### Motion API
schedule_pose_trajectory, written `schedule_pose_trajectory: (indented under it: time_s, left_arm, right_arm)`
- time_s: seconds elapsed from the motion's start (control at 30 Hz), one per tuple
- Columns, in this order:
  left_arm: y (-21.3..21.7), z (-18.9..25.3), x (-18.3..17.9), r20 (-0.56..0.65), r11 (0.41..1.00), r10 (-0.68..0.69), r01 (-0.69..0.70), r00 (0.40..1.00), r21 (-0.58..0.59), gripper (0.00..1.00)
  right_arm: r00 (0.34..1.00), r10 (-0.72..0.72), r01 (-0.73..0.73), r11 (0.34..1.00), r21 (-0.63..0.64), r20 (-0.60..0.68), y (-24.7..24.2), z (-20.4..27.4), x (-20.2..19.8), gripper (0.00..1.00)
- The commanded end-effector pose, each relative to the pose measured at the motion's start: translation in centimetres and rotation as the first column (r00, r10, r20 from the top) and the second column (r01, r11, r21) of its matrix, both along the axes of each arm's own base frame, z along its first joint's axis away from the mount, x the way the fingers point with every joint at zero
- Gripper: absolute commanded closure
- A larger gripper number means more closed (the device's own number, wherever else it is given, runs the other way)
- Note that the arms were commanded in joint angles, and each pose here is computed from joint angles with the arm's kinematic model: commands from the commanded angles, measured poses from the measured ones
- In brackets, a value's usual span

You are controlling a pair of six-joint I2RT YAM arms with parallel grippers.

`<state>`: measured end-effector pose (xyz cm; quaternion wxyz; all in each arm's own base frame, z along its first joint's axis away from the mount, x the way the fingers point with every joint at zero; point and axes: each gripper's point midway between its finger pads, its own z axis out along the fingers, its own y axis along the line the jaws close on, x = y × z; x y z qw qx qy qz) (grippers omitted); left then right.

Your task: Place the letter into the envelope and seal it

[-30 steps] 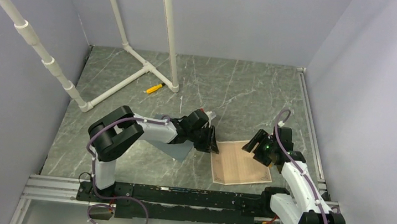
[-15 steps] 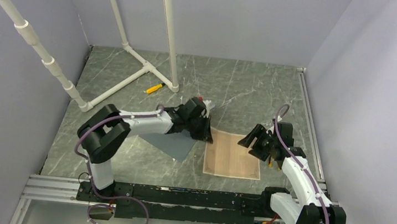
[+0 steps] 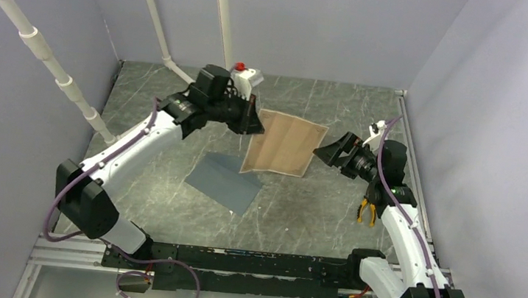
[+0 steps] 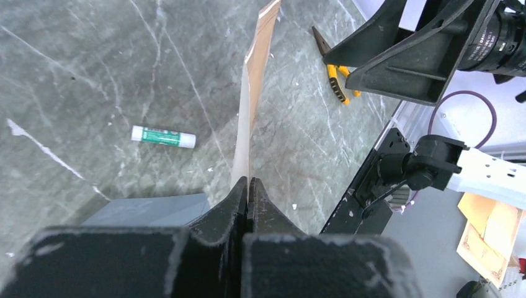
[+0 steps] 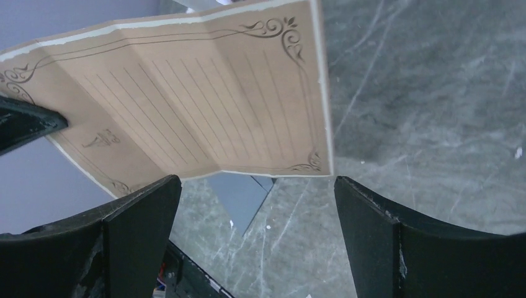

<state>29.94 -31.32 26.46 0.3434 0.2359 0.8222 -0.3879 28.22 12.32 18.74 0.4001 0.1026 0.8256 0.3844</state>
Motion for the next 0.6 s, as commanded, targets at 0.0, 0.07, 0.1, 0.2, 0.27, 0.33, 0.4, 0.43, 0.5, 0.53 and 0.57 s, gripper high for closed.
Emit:
schedule_pose_trajectory:
  time_s: [0.0,0.07,0.1,0.2,0.27,0.33,0.4,0.43,0.5,0.53,0.57]
  left_arm:
    - [2.0,3.1,-2.3,0.075,0.989,-0.151,0.151,0.986,0.009,0.98]
    - [2.5,4.6,-3.0,0.103,0.985,-0.173,0.173,0.979,0.006,0.98]
    - [2.7,5.4,-3.2,0.117,0.985,-0.171,0.172,0.978,-0.004,0.97]
    - [3.0,8.4,-3.6,0.133,0.986,-0.134,0.146,0.982,-0.081,0.97]
    - [2.5,10.6,-4.6,0.127,0.971,-0.158,0.178,0.979,-0.161,0.98]
    - [2.2,12.3,-5.6,0.122,0.955,-0.187,0.210,0.975,-0.212,0.97]
    - [2.2,13.3,-6.2,0.116,0.946,-0.192,0.215,0.975,-0.241,0.98]
    - [2.3,13.8,-6.6,0.118,0.941,-0.197,0.222,0.973,-0.256,0.98]
    - [2.3,14.6,-7.4,0.121,0.930,-0.213,0.239,0.970,-0.280,0.98]
    - [2.4,14.9,-7.7,0.125,0.925,-0.220,0.247,0.968,-0.288,0.98]
    - [2.4,15.1,-7.9,0.122,0.923,-0.223,0.250,0.967,-0.293,0.98]
  right_arm:
    - [0.972,0.059,-0.059,0.998,-0.007,0.228,0.6,5.7,1.1,0.00]
    - [0.962,0.088,-0.086,0.996,-0.016,0.259,0.9,6.2,1.0,0.00]
    - [0.957,0.104,-0.104,0.994,-0.016,0.272,1.1,6.3,0.9,0.00]
    - [0.936,0.150,-0.161,0.987,0.007,0.319,1.9,6.6,0.4,0.00]
    - [0.923,0.182,-0.207,0.978,0.037,0.339,2.6,6.7,-0.1,0.00]
    - [0.917,0.198,-0.234,0.970,0.064,0.346,3.0,6.9,-0.4,0.00]
    - [0.916,0.197,-0.243,0.966,0.091,0.350,3.2,7.2,-0.6,0.00]
    - [0.914,0.195,-0.245,0.964,0.101,0.355,3.3,7.3,-0.6,0.00]
    - [0.911,0.193,-0.253,0.959,0.125,0.364,3.5,7.7,-0.7,0.00]
    - [0.909,0.194,-0.260,0.956,0.138,0.369,3.6,8.0,-0.8,0.00]
    - [0.906,0.194,-0.266,0.952,0.151,0.375,3.7,8.2,-0.9,0.00]
